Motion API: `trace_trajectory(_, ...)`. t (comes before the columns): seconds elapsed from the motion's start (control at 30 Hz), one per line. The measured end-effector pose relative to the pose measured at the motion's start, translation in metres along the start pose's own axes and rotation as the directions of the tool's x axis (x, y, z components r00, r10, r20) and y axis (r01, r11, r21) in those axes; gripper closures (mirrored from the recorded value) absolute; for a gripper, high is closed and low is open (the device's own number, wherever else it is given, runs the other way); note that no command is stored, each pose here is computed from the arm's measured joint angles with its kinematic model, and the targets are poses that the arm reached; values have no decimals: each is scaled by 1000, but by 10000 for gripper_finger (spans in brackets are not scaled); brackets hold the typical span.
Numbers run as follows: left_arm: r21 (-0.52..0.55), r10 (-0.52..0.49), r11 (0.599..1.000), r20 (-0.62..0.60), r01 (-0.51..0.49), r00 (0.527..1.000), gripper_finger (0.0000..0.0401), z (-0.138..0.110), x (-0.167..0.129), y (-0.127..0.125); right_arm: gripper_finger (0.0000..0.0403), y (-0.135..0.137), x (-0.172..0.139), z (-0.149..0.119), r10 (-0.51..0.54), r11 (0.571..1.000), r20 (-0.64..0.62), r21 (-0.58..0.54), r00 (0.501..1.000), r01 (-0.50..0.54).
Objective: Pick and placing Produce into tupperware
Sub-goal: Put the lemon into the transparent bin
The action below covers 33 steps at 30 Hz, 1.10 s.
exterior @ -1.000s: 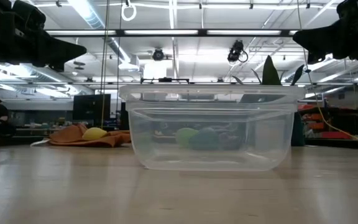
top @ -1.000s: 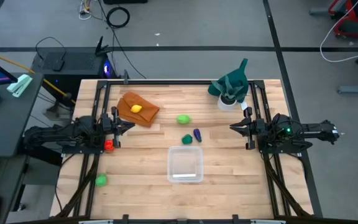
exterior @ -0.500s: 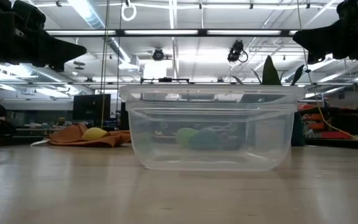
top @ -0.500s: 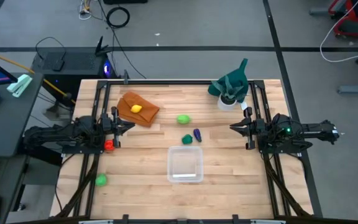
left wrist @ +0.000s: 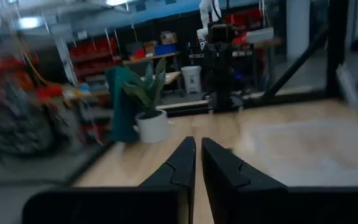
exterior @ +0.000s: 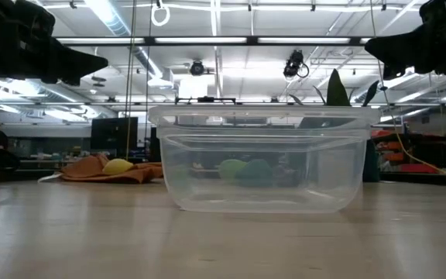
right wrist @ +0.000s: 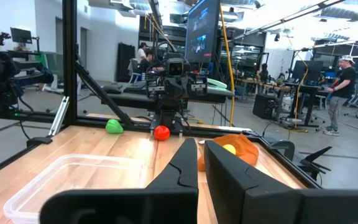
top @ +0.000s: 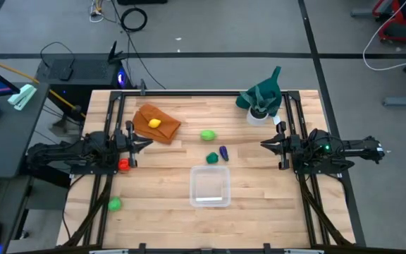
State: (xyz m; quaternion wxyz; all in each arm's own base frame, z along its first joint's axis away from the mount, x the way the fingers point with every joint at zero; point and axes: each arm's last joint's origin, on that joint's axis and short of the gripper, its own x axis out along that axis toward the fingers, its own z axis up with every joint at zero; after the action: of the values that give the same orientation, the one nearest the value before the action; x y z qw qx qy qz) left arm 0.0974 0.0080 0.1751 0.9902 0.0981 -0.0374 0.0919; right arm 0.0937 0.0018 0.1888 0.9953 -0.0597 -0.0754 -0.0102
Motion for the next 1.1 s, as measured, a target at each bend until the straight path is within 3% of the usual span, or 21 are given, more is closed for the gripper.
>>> trace_trajectory(0.1,149,1,989,0,-1,1000,367,0,0,0,402,0,0,0,0,1000,0,0,1000,0)
trace_trajectory(0.37,375,2,927,-2,-2,1000,378,0,0,0,402,0,0,0,1,1000,0,0,1000,-1)
trace_trajectory(0.5,431,3,902,-2,-1,1000,376,0,0,0,402,0,0,0,0,1000,0,0,1000,0)
trace_trajectory(0.63,416,3,909,-2,-1,1000,369,0,0,0,402,0,0,0,0,1000,0,0,1000,0)
trace_trajectory(0.73,302,-2,953,-2,3,1000,365,0,0,0,402,0,0,0,0,1000,1,0,1000,0)
trace_trajectory(0.8,126,-7,992,0,7,1000,365,0,0,0,402,0,0,0,1,999,3,32,1000,-1)
trace_trajectory(0.87,-81,-7,997,-1,7,1000,367,0,0,0,402,0,0,0,2,988,3,152,1000,-2)
trace_trajectory(0.97,-359,-7,933,2,7,1000,373,0,0,0,402,0,0,0,2,915,3,404,1000,-3)
trace_trajectory(1.1,-633,-5,774,14,13,1000,378,1,0,0,402,0,0,0,2,785,3,620,1000,-3)
